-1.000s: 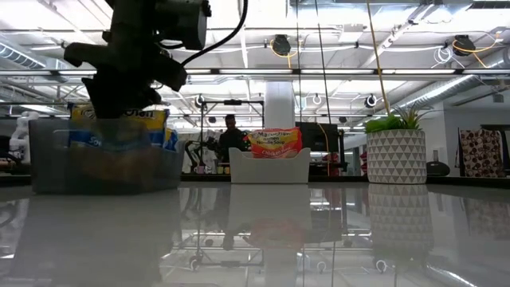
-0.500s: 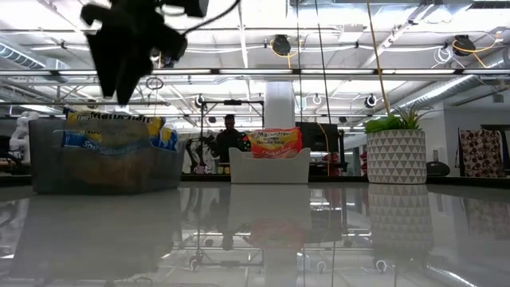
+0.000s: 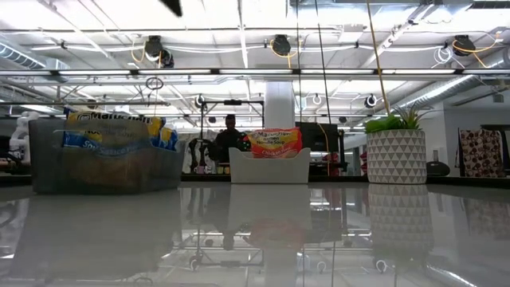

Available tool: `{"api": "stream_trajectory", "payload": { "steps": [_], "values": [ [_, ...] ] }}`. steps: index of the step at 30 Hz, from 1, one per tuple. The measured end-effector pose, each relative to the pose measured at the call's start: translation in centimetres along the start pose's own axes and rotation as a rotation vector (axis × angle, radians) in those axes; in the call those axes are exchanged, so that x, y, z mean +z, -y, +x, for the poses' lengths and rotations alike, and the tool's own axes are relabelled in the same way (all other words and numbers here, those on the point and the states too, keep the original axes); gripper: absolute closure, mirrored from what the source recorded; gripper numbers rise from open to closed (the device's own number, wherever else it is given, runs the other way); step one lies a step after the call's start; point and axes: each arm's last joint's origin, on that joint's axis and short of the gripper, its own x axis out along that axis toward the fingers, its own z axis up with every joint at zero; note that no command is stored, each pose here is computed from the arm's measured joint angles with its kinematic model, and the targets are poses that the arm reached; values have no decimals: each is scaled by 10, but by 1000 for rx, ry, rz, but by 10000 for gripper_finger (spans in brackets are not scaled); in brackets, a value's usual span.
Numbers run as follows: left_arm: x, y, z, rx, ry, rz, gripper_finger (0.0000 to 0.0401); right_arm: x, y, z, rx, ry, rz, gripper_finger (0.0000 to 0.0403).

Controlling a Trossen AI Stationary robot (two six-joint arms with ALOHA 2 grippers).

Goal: Sort Maruchan noodles
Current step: Return to Home Position

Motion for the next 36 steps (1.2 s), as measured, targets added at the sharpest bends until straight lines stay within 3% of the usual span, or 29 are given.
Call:
{"api": "stream_trajectory", "payload": {
  "steps": [6, 10, 17, 21, 25, 30, 36],
  "values": [
    [13, 1, -32, -86, 192, -34, 47, 3, 0, -1, 5, 24, -119, 149],
    [17, 5, -35, -112, 246, -40, 48, 12, 0, -8, 9, 59, -189, 181],
    [21, 16, -38, -35, 362, 260, 56, 33, 4, -25, -25, 141, -293, 273],
    [35, 22, -45, -81, 532, 346, 118, 39, 7, -33, -47, 144, -326, 330],
    [43, 25, -50, -101, 630, 382, 232, 38, 9, -38, -49, 110, -345, 384],
    [48, 27, -53, -128, 689, 334, 378, 34, 10, -39, -45, 56, -329, 393],
    [47, 31, -53, -181, 675, 214, 383, 26, 10, -40, -38, -12, -346, 401]
  ]
}}
